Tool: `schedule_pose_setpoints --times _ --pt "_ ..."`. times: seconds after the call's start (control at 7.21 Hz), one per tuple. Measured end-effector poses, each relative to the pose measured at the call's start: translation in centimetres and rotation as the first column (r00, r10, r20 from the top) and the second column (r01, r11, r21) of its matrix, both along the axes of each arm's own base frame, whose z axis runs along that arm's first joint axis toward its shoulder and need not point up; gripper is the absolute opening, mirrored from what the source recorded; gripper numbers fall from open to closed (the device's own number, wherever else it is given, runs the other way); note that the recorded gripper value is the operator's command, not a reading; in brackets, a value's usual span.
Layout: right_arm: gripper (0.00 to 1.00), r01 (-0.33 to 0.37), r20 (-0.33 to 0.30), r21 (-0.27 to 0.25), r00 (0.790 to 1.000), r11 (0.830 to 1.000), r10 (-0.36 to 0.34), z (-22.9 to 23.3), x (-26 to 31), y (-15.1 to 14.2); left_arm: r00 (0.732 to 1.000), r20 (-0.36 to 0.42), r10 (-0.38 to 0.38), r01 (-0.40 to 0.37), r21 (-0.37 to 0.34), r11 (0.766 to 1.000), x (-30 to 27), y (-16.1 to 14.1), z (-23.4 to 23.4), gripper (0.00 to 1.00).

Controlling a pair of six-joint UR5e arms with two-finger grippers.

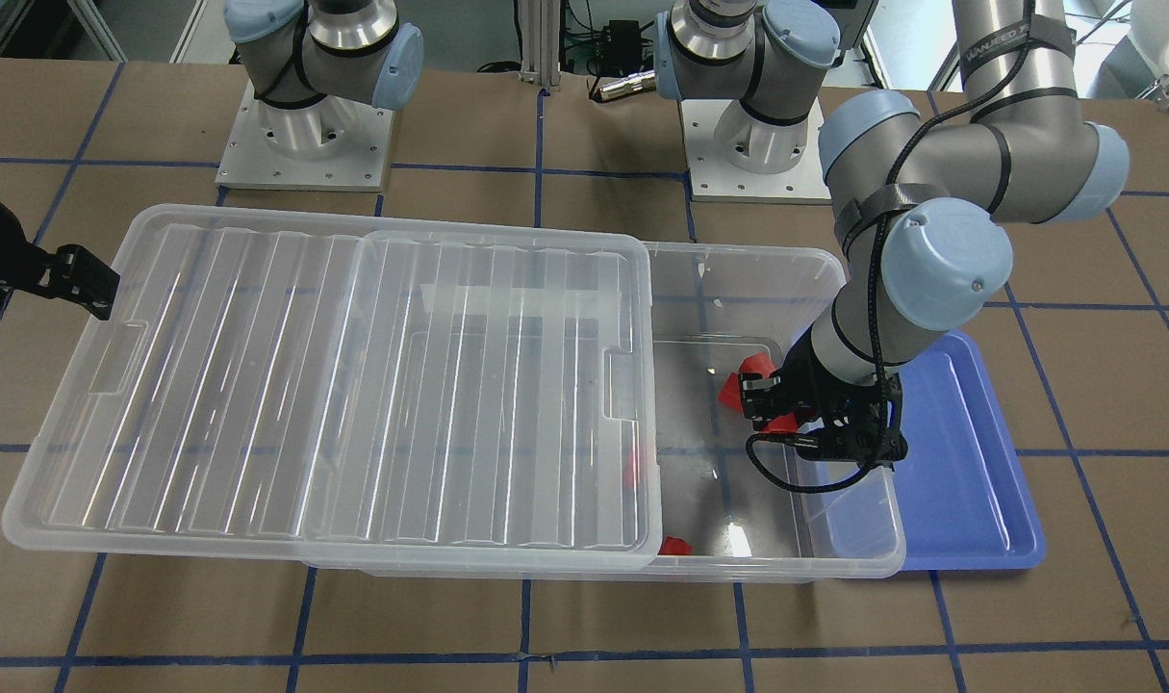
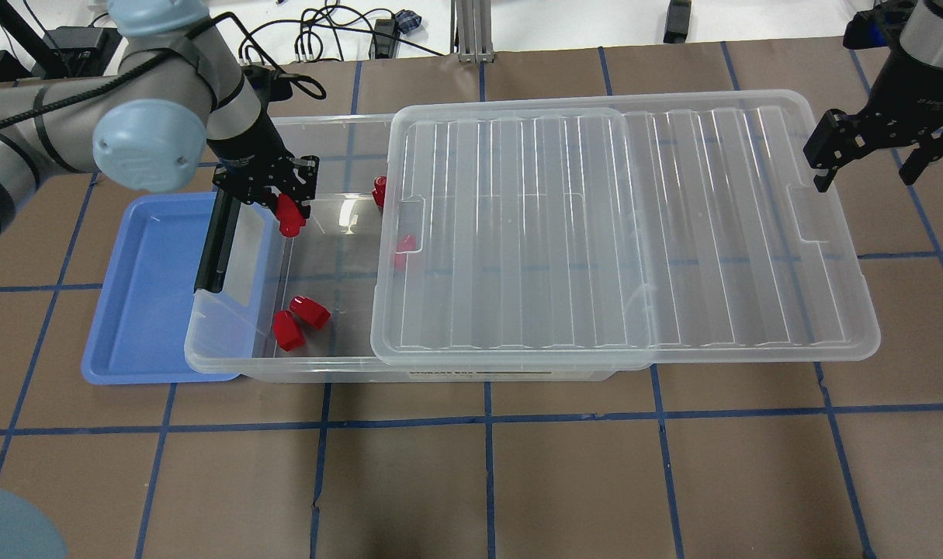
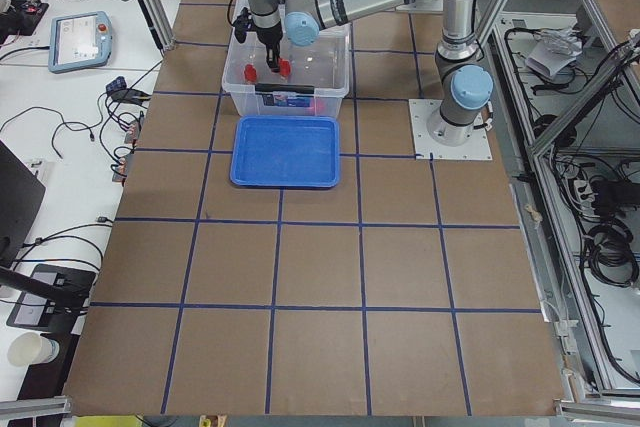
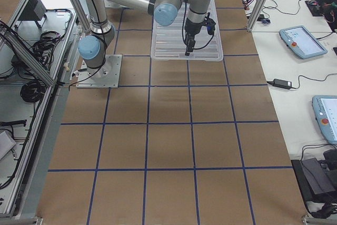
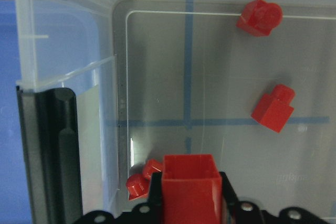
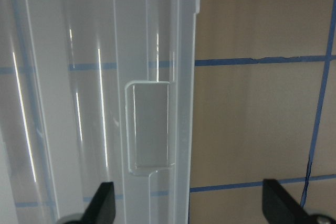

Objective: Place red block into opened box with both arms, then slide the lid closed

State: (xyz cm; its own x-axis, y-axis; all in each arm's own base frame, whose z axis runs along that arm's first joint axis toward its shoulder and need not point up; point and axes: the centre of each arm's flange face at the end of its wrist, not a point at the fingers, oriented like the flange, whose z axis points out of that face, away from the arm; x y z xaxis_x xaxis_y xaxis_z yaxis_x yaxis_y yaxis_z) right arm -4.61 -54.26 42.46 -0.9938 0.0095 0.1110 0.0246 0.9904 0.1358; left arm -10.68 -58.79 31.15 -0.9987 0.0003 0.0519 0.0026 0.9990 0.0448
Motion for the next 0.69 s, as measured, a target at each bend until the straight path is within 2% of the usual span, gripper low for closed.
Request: schedule_pose_setpoints --times 0.28,0.42,0.55,0.69 --pt "1.0 0.0 0.002 0.001 1.0 1.0 0.0 -0.1 0.0 0.0 1.0 0.0 -0.004 0.004 -0.019 1.0 -0.1 0.7 -2.3 0.0" --pt "1.0 0.0 0.003 0.002 1.0 1.0 0.0 -0.2 0.0 0.0 1.0 -0.001 -0.004 0.004 -0.014 1.0 0.0 0.8 -3.0 0.37" --pt "1.0 0.0 0.004 0.002 1.0 1.0 0.0 -0.2 0.0 0.0 1.0 0.0 -0.003 0.003 -0.004 1.0 0.0 0.7 -3.7 0.92" --pt "1.0 0.0 0.006 0.003 1.0 1.0 0.0 -0.2 0.0 0.0 1.0 0.003 -0.003 0.003 0.002 1.0 0.1 0.5 -4.2 1.0"
